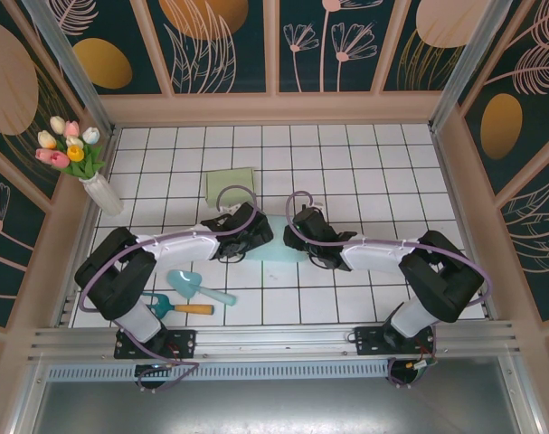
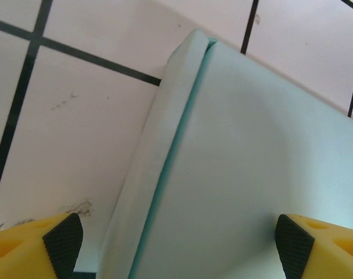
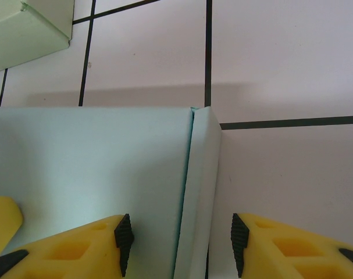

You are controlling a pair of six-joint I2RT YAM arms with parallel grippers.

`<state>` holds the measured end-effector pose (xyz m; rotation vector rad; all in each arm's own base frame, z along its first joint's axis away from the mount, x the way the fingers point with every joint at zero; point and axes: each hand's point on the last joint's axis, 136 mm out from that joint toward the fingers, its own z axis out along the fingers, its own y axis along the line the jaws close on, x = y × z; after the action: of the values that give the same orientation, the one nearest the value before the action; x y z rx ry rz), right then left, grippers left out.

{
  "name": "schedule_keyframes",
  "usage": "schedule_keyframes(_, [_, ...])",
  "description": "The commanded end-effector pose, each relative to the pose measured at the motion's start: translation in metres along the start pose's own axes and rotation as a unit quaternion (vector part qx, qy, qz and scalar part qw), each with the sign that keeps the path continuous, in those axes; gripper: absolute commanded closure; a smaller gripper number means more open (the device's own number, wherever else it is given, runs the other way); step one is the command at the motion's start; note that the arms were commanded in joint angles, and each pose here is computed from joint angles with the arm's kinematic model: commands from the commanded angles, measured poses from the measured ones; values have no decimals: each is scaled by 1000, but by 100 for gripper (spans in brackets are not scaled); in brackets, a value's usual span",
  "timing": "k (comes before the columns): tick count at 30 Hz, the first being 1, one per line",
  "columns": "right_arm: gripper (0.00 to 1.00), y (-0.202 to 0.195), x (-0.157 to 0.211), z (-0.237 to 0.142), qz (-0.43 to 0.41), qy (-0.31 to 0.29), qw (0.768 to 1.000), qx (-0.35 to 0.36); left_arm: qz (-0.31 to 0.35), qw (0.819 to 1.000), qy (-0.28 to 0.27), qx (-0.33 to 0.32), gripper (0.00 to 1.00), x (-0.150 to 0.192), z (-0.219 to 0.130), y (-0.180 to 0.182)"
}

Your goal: Fold the paper box

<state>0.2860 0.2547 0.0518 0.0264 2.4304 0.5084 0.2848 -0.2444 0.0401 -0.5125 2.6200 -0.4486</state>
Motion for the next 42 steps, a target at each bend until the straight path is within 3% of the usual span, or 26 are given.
schedule_keyframes(1, [48,-11,14,2,6,20,1000,12,-16,1000,6,-9,11,2,-12,3])
schedule_keyframes(19, [48,-16,18,3,4,22,1000,17,-60,997,36,-42,11,9,-14,1])
schedule_keyframes(30, [48,-19,22,5,6,26,999,18,-79,994,67,-38,17,25,-1,-2])
schedule_keyframes(42, [48,-19,25,2,5,29,999,15,-74,994,50,-56,24,22,4,7])
